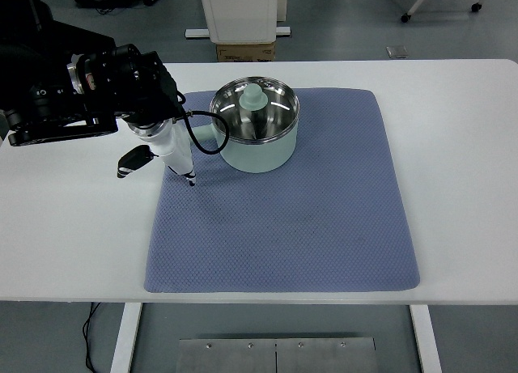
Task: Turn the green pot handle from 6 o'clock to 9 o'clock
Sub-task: 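Continue rotating the saucepan with the left hand until handle points sideways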
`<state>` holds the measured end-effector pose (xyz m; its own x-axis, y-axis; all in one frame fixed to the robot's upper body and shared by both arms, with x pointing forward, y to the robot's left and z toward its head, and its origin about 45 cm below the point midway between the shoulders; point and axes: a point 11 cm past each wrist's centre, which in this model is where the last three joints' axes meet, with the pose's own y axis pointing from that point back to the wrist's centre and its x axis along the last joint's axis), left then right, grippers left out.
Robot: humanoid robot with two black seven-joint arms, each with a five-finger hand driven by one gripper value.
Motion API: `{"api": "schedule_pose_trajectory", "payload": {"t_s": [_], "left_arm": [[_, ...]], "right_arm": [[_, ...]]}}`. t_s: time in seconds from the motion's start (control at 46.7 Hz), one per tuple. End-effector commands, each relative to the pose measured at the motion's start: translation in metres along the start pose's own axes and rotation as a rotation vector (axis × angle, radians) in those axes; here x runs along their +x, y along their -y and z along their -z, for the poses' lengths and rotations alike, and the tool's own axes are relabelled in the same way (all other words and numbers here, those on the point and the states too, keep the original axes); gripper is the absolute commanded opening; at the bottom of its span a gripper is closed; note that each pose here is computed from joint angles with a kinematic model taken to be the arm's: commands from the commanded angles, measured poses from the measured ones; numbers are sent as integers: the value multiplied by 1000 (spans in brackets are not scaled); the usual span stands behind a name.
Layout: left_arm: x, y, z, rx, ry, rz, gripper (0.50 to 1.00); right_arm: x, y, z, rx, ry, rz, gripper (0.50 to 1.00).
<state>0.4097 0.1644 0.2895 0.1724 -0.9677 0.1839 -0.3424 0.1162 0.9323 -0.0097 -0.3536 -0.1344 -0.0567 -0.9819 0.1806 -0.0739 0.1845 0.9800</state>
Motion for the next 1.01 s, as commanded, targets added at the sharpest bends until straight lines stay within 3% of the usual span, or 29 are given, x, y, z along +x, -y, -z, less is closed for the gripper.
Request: {"api": "schedule_pose_trajectory", "payload": {"t_s": [0.0, 0.428, 0.984], "left_arm": [[-2, 0, 2, 11, 4, 6, 1000], [-9, 1, 26, 162, 37, 43, 1000], [-12, 5, 30, 191, 45, 55, 1000]], "right_arm": [[0, 0, 0, 0, 0, 0, 1000], [0, 0, 0, 0, 0, 0, 1000], [0, 0, 0, 0, 0, 0, 1000]]}}
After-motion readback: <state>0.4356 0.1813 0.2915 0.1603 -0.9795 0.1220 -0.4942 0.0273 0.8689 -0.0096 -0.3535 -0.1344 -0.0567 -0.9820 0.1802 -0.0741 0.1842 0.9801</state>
